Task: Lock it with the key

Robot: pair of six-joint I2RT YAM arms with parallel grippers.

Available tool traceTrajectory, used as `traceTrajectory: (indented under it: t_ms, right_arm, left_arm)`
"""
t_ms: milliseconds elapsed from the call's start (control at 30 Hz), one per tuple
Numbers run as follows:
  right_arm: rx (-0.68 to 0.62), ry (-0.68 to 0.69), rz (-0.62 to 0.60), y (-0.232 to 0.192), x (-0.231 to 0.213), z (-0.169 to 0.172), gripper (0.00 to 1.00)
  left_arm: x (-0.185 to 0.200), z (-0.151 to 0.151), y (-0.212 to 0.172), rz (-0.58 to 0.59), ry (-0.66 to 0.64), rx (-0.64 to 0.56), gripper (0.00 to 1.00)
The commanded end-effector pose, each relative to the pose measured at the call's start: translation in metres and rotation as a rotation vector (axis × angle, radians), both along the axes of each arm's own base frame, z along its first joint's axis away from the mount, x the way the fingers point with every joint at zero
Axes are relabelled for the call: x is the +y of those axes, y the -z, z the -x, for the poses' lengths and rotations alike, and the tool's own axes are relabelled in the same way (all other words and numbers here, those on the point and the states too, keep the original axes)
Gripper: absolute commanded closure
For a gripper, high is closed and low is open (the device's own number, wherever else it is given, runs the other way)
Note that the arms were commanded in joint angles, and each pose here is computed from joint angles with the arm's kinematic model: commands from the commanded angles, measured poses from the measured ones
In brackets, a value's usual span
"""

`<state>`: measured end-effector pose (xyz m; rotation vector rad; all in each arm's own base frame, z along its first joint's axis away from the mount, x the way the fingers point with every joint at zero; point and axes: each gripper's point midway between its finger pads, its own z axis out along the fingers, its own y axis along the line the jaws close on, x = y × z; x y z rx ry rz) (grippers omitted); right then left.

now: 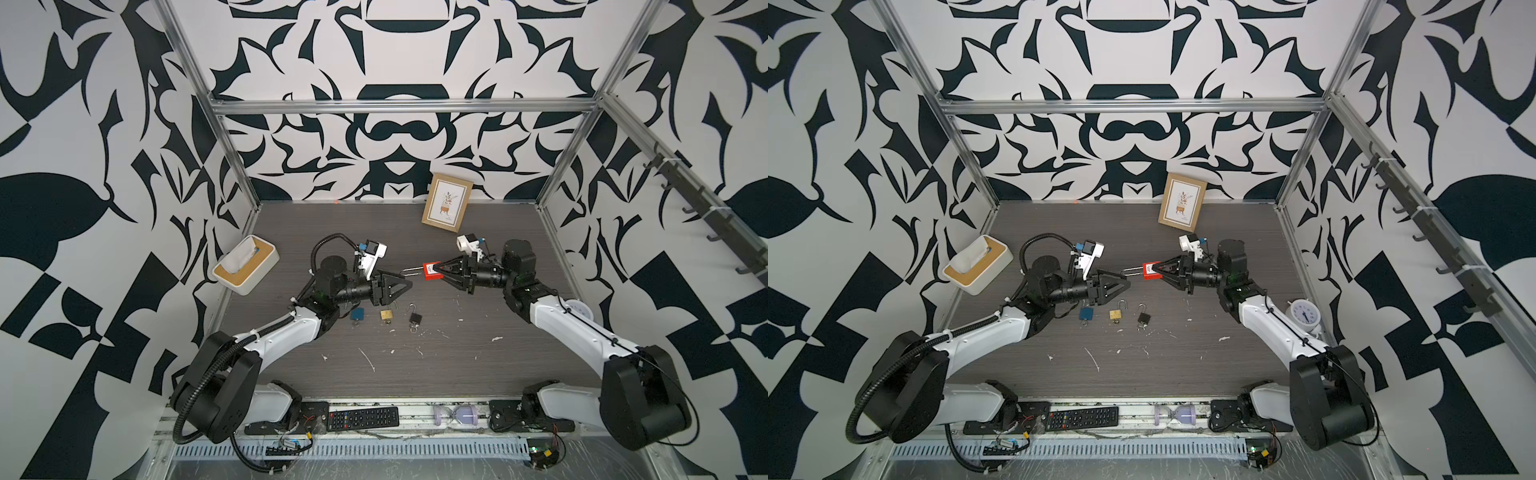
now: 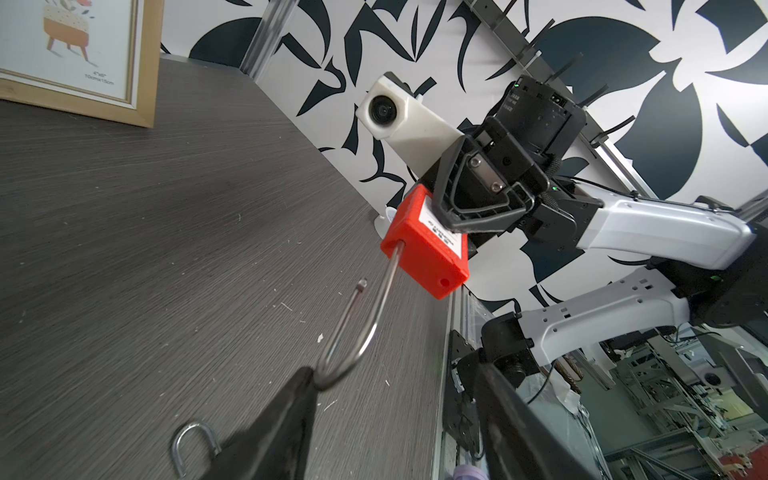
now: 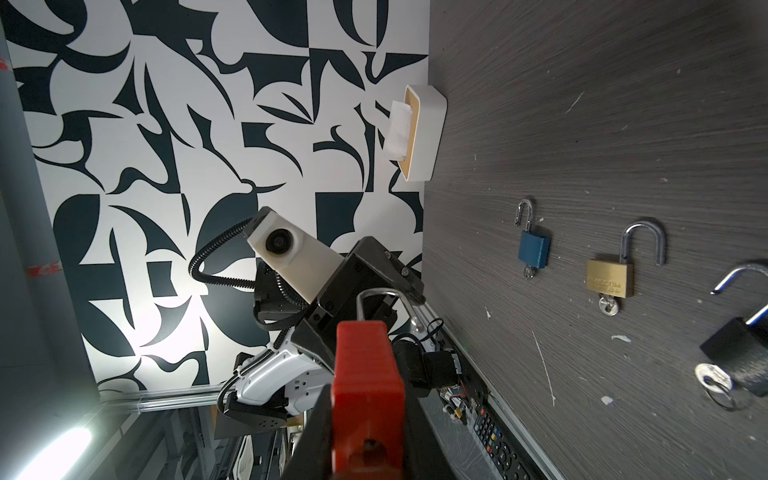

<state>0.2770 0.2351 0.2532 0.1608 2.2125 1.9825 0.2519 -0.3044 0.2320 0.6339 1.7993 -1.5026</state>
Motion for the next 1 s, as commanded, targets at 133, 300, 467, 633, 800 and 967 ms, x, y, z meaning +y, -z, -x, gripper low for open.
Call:
traceTrajectory:
  t_ms: [133, 300, 467, 633, 800, 967]
  right_arm:
    - [-0.071, -0.004, -0.026, -0.017, 0.001, 0.004, 1.00]
    - [-0.052, -0.010, -0.019, -0.008, 0.004, 0.008, 1.00]
    - [-0.047, -0.021, -0.023, -0.004, 0.012, 0.008, 1.00]
    - [-0.038, -0.013, -0.019, -0.001, 0.013, 0.002, 1.00]
    - [-0.047, -0.001, -0.015, -0.001, 0.014, -0.004, 1.00]
    - [-0.077, 0.011, 0.025, -0.001, 0.012, -0.007, 1.00]
  left_arm:
    - [0.009, -0.027, 0.012, -0.138, -0.148, -0.040, 0.19]
    - [0.005, -0.028, 0.006, -0.114, -0.140, -0.056, 0.18]
    - [-0.006, -0.022, -0.006, -0.059, -0.076, -0.055, 0.22]
    - [-0.014, -0.014, -0.011, -0.040, -0.030, -0.041, 0.27]
    - [-0.014, -0.008, -0.007, -0.036, -0.015, -0.008, 0.34]
    - [-0.011, -0.003, -0.005, -0.030, -0.013, 0.011, 0.38]
